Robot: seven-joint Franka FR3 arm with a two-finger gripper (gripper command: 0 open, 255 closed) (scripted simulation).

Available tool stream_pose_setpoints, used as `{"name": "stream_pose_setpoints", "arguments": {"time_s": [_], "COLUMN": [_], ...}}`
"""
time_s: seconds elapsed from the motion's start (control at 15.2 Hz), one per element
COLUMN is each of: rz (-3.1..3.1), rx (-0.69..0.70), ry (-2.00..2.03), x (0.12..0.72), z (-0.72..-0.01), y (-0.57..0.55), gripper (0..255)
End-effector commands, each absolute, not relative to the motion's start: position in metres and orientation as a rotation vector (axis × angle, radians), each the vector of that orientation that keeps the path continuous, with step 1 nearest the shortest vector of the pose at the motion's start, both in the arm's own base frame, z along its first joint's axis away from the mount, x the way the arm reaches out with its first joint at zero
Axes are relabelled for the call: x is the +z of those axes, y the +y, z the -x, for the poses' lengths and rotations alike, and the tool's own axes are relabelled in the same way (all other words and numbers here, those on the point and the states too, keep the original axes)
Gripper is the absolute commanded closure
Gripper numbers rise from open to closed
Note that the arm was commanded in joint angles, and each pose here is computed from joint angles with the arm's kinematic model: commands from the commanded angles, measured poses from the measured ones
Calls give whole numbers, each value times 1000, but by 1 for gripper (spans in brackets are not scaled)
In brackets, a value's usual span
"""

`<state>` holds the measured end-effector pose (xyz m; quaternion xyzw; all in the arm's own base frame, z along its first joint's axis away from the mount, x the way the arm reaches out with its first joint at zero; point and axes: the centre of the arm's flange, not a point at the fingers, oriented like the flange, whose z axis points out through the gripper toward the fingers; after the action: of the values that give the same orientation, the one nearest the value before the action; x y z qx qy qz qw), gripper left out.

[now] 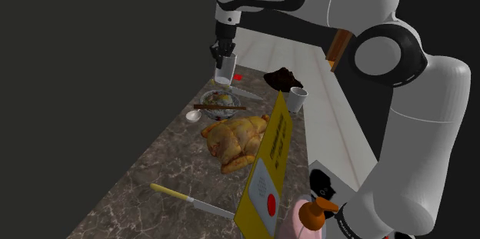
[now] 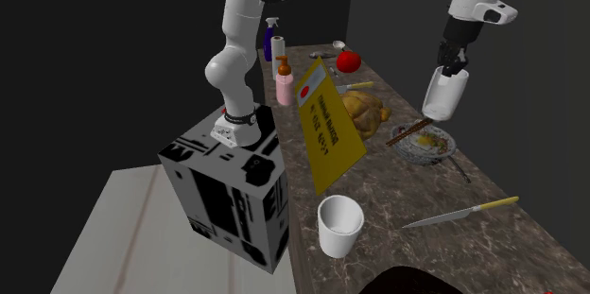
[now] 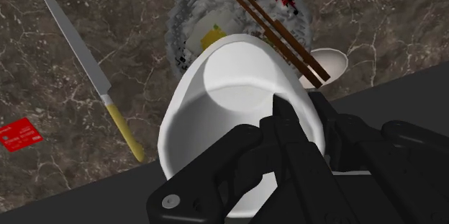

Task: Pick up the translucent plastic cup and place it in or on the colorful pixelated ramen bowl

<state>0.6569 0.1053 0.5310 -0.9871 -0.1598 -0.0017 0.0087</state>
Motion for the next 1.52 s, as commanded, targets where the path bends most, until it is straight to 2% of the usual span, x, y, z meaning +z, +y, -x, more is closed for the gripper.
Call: {"name": "stream_pose_setpoints", "arguments": {"time_s": [0.0, 0.66, 1.19, 1.25, 1.45], "rz": [3084, 3084, 3084, 3084, 3084], "rx": [-7, -7, -7, -7, -7], "ry": [-499, -499, -499, -499, -499], "x": [520, 468, 465, 465, 465], "z": [-657, -657, -657, -657, -657], "y": [106, 106, 106, 106, 106], "gripper": [255, 255, 255, 0, 0]}}
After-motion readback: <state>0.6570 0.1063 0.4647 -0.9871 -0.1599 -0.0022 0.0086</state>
